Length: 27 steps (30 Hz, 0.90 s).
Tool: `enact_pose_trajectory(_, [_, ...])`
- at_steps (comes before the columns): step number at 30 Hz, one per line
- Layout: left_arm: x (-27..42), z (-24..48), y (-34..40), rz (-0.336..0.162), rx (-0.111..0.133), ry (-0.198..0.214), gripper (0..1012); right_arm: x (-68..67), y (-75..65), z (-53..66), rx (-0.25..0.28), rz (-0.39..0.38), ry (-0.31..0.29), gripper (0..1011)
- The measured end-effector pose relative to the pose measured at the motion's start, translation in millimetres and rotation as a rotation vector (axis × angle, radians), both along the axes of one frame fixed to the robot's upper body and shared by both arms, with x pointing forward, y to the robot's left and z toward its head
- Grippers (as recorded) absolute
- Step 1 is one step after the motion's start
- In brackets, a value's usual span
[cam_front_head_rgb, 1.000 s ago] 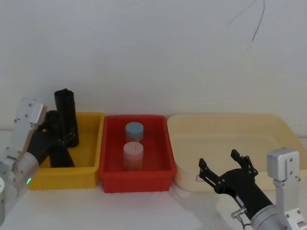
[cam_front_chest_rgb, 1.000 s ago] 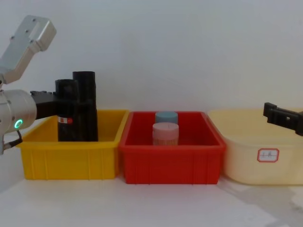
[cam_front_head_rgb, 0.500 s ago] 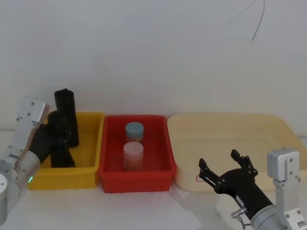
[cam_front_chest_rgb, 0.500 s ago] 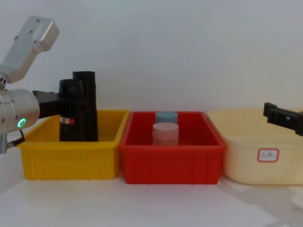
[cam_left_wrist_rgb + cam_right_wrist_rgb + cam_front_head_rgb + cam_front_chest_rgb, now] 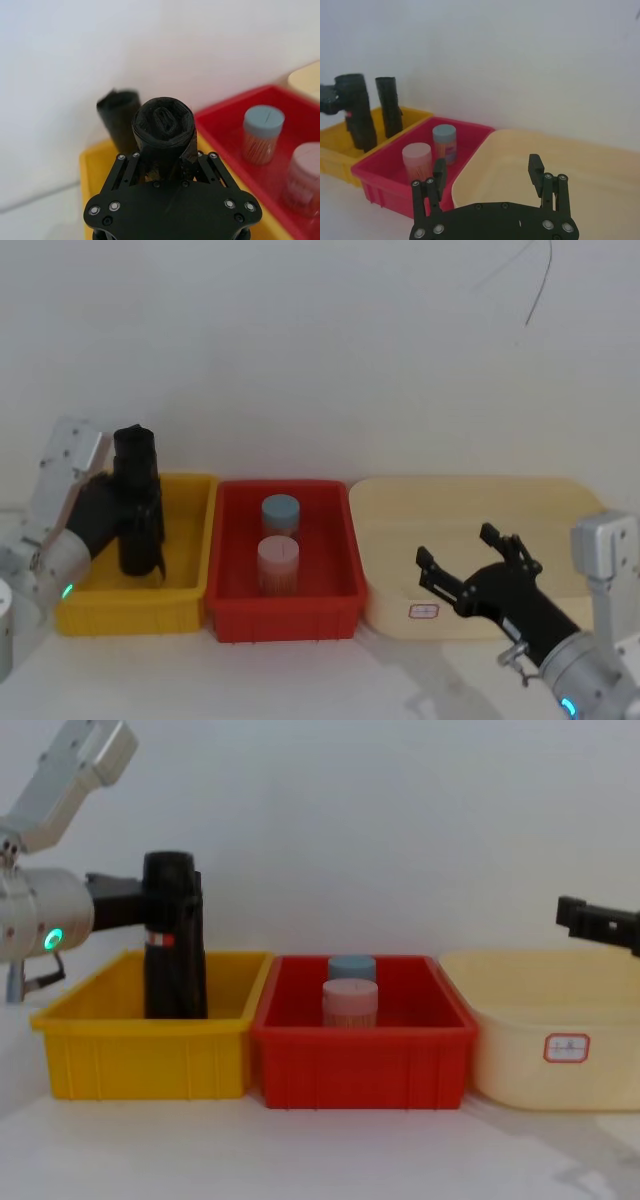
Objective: Pick up the garbage bag with the one hand and transfer it to the other hand.
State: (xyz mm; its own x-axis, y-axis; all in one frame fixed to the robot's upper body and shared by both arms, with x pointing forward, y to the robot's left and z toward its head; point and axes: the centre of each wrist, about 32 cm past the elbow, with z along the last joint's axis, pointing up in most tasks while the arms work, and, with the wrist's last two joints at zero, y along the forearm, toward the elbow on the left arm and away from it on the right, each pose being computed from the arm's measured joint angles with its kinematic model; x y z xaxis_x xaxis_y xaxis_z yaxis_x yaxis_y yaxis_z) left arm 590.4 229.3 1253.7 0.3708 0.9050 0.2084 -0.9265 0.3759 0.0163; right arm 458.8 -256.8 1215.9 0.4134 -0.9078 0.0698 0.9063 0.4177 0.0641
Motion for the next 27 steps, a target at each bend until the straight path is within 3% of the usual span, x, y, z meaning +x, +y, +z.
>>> enact_pose_trajectory(2, [0.5, 3.0, -0.8, -0.007, 0.001, -0.007, 383, 3.8, -4.3, 6.2, -0.012, 0.015, 0.001, 1000])
enact_pose_trajectory(4, [3.3, 14.7, -3.7, -0.036, 0.003, -0.03, 378, 9.4, -10.1, 15.0, -0.031, 0.034, 0.001, 1000])
enact_pose_trajectory(10, [11.0, 39.8, -14.2, -0.089, 0.013, -0.081, 378, 26.9, -27.4, 36.9, -0.087, 0.084, 0.025, 1000])
enact_pose_trajectory(14, [16.0, 51.3, -22.0, -0.12, 0.022, -0.105, 378, 35.5, -36.5, 45.9, -0.112, 0.104, 0.045, 999])
enact_pose_trajectory(20, [23.7, 64.6, -34.6, -0.167, 0.027, -0.125, 378, 45.3, -47.6, 54.8, -0.14, 0.13, 0.067, 1000])
enact_pose_trajectory(27, [30.7, 72.8, -46.5, -0.216, 0.017, -0.127, 378, 52.6, -57.0, 57.5, -0.159, 0.148, 0.084, 1000])
